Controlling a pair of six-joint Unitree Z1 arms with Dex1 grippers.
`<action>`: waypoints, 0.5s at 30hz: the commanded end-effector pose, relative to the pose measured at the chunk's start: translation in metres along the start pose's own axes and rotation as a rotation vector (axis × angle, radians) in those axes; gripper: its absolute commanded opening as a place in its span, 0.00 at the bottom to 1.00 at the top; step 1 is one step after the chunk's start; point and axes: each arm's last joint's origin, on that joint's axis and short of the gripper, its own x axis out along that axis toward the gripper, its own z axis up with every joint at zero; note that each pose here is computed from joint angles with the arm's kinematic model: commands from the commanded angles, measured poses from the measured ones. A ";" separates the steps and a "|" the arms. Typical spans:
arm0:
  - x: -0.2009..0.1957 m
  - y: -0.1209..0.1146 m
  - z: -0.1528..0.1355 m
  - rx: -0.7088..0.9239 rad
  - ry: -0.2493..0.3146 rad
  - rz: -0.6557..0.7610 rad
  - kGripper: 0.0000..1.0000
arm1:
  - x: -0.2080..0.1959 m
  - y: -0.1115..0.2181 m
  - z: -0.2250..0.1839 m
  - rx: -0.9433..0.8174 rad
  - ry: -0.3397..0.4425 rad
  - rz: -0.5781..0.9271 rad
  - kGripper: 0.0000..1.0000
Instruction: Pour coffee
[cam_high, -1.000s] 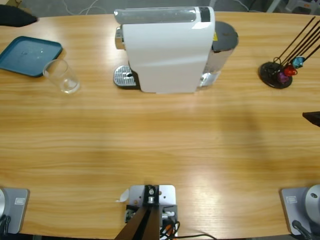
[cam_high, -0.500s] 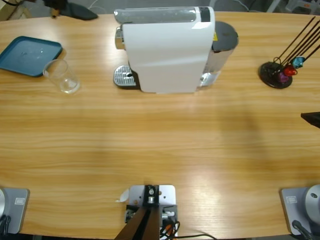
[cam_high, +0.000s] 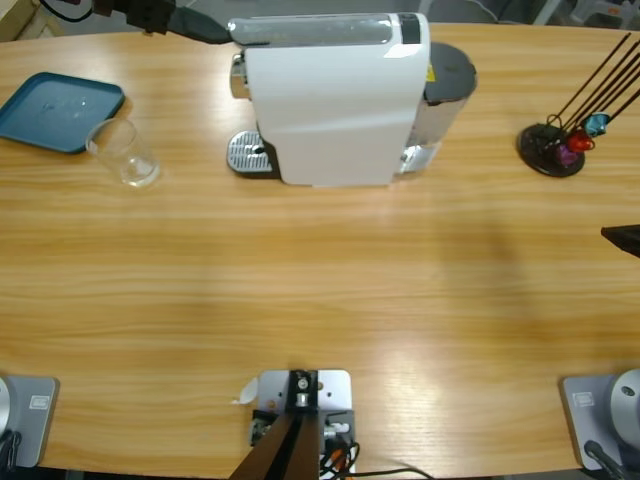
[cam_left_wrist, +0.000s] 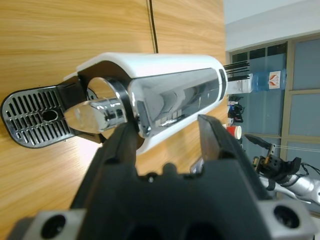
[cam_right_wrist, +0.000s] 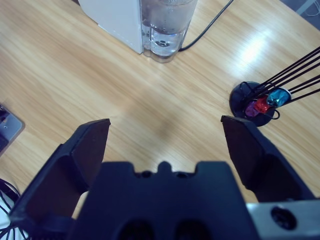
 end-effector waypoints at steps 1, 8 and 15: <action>0.019 0.017 0.003 -0.027 0.038 0.026 0.00 | 0.009 0.003 -0.001 -0.013 0.042 0.021 1.00; 0.013 0.014 0.002 -0.015 0.021 0.030 0.00 | 0.009 0.003 -0.001 -0.014 0.043 0.021 1.00; 0.007 -0.003 0.002 0.021 0.008 -0.012 0.00 | 0.009 0.003 -0.001 -0.015 0.042 0.021 1.00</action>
